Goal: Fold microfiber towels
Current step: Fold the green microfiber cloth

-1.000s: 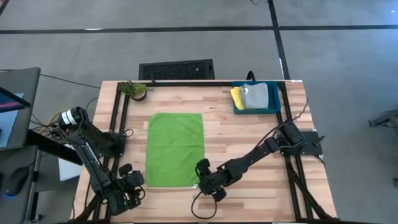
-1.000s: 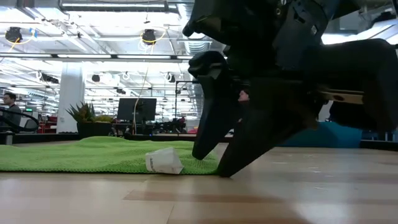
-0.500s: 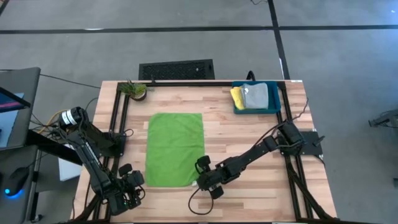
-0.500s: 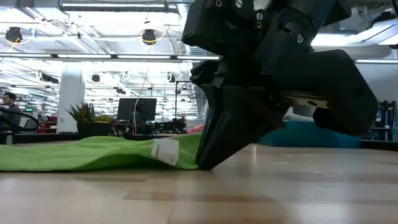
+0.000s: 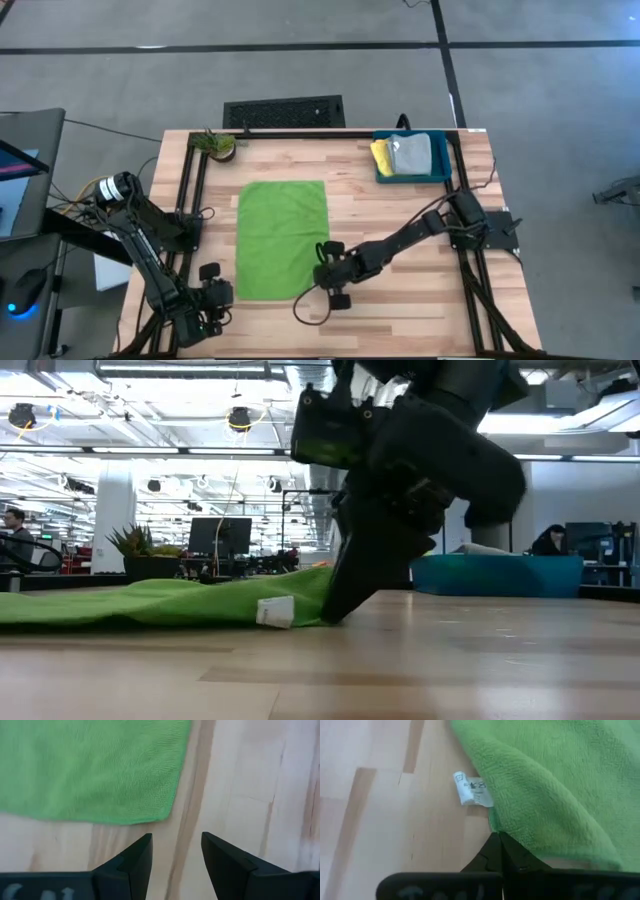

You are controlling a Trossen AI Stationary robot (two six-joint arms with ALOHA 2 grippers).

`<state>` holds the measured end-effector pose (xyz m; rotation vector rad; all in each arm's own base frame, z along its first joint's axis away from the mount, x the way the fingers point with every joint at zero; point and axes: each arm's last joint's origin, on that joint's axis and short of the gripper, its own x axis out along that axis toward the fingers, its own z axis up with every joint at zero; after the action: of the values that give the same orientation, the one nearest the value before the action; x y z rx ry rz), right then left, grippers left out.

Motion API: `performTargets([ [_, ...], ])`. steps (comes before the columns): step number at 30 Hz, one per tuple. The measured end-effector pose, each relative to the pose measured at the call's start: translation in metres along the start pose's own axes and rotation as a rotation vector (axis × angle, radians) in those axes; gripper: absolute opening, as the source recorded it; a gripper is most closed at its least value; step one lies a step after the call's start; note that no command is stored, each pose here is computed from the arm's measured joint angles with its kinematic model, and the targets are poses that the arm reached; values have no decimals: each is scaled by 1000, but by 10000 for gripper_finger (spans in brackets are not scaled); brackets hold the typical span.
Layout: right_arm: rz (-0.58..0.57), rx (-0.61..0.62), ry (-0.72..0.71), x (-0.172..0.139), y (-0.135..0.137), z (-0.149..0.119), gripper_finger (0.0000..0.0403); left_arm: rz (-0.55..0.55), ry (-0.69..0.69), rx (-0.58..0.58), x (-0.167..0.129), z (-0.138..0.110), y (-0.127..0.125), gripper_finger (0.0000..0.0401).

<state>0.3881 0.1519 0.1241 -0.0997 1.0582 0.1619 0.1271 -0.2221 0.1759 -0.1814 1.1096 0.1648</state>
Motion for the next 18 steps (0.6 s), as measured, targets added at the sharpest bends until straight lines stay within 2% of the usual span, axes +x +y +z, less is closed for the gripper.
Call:
performTargets([
  [9, 51, 78, 7, -1, -10, 3, 2, 45, 3, 334, 13, -4, -4, 163],
  [18, 60, 117, 7, -2, -13, 3, 1, 140, -8, 463, 32, 0, -2, 163],
])
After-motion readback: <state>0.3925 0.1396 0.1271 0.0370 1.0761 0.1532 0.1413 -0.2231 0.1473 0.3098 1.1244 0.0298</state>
